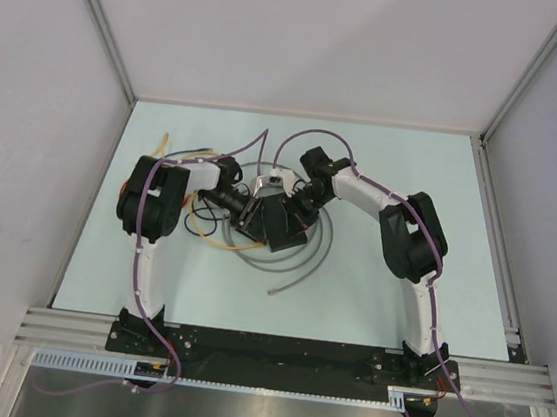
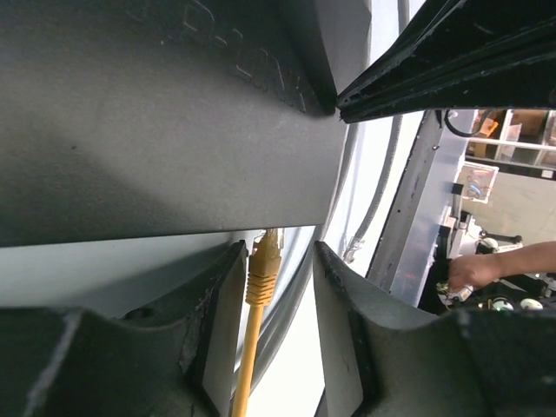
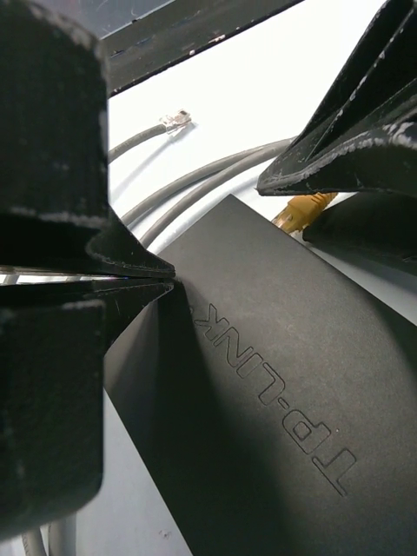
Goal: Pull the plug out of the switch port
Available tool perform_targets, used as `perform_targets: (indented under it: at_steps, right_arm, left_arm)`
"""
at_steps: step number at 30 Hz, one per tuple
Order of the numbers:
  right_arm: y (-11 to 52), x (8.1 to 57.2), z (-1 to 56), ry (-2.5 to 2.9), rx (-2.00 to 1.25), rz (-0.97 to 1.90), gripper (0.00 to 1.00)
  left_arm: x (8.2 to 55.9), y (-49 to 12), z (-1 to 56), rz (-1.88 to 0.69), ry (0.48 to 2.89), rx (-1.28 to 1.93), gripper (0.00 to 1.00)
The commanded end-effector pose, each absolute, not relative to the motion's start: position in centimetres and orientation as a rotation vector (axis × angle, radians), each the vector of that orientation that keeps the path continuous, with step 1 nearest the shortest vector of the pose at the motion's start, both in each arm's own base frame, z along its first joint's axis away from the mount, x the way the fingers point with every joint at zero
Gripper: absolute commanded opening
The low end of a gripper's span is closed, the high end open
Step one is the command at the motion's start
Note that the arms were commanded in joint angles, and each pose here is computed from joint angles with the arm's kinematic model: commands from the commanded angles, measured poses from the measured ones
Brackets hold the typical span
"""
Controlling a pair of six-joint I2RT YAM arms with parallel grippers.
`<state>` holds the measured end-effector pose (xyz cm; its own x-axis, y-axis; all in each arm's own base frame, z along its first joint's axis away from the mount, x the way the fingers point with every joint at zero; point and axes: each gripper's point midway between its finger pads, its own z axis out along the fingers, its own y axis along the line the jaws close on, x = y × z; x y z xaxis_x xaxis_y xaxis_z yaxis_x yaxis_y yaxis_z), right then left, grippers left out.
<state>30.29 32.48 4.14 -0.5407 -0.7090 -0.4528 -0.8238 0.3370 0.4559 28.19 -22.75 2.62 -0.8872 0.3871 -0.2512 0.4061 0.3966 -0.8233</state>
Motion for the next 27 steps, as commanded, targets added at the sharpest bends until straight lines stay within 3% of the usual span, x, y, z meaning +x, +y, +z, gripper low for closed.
perform_targets:
  at_steps: [1, 8, 14, 21, 27]
  right_arm:
    - [28.8, 28.1, -2.2, 2.659, -1.46, 0.813, 0.0]
    - [28.8, 28.4, -2.6, 2.66, -1.457, 0.796, 0.0]
    - [28.7, 28.7, -2.6, 2.658, -1.456, 0.763, 0.0]
    - [28.4, 29.0, -3.0, 2.661, -1.455, 0.737, 0.0]
    - [28.3, 29.1, -3.0, 2.662, -1.447, 0.718, 0.0]
  left_arm:
    - [28.8, -23.2, 2.2, -1.557, 2.55, 0.788, 0.41]
    - [28.8, -23.5, 1.6, -1.542, 2.57, 0.789, 0.39]
    - [29.2, -23.4, 1.3, -1.482, 2.592, 0.794, 0.28]
    - [30.6, -23.5, 1.7, -1.38, 2.613, 0.815, 0.05]
    - [31.3, -22.9, 2.3, -1.304, 2.611, 0.873, 0.0]
